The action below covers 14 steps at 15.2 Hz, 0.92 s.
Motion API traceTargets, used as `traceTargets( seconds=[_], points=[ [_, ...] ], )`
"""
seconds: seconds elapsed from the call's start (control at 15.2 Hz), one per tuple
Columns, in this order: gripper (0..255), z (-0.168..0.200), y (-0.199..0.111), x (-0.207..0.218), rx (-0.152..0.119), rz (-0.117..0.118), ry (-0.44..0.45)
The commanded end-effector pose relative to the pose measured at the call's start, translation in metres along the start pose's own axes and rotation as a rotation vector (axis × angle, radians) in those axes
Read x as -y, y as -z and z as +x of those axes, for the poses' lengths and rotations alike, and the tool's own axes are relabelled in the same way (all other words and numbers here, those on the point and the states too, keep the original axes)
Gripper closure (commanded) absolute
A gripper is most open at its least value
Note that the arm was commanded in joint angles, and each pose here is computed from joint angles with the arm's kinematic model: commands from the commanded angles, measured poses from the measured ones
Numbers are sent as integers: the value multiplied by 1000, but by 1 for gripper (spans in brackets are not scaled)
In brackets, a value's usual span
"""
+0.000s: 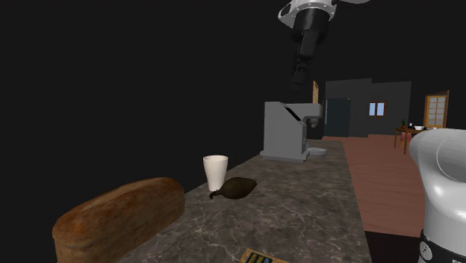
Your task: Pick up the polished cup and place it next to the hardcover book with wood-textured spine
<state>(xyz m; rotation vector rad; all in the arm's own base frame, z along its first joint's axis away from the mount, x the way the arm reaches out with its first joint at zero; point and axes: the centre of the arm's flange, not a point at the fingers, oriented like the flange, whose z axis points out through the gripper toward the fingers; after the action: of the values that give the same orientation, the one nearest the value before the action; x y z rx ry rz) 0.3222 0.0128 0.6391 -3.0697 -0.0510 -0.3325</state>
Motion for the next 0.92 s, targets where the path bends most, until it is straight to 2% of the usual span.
traceTargets(
  seconds=[0.0, 0.86],
  points=[
    [0, 0, 0, 0, 0, 0, 0],
    [0, 92, -112, -91, 68, -64, 106]
  ],
)
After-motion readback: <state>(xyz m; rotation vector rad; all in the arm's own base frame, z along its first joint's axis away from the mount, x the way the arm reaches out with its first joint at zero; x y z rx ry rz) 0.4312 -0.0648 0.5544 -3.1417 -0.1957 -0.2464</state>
